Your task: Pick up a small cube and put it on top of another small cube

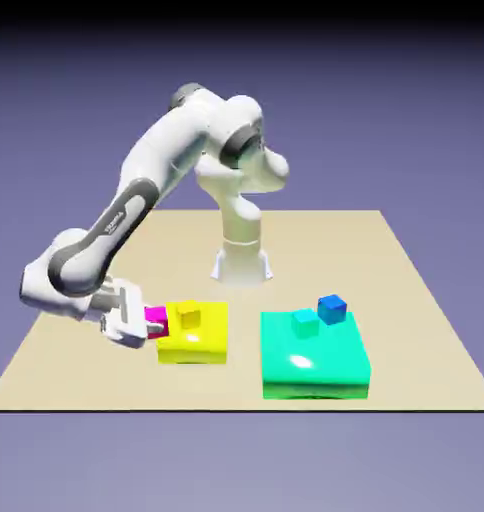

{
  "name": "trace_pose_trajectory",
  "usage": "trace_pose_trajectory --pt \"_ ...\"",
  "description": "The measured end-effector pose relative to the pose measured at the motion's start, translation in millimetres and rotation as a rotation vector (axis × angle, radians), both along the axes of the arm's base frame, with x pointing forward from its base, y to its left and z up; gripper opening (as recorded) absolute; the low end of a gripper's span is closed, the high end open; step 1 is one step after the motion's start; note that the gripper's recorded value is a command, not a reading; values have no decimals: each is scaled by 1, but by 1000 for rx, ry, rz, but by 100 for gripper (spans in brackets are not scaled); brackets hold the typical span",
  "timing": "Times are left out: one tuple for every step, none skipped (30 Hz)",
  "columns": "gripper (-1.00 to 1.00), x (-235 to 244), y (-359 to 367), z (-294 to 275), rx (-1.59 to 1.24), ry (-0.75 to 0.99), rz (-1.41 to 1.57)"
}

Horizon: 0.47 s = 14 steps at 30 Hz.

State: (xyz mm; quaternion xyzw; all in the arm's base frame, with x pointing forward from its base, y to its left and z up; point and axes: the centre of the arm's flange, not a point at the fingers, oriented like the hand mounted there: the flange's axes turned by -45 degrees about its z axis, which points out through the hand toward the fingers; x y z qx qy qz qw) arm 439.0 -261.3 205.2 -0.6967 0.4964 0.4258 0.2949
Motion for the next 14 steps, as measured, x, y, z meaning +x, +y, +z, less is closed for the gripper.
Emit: trace_pose_trajectory --pt "-100 -5 4 7 -2 -3 33" --pt "-100 -9 8 14 -5 -7 67" --pt "-100 -14 12 21 -8 -11 103" --pt "-100 -19 16 28 -13 -16 139" --pt "-100 -24 20 34 -19 -21 176" --pt "-100 -27 22 38 -23 -25 198" --pt "-100 -27 22 38 -23 -25 198" --pt "-100 -31 30 28 -22 -26 198" --pt "-100 -36 39 17 -21 -26 198" --pt "-100 -41 48 7 -21 -26 198" --pt "-100 -47 57 -4 -22 -25 198" --pt "100 -49 59 -6 -23 -25 198" --pt "100 -49 59 -6 -23 -24 200" --pt "100 -49 59 -6 -23 -24 200"
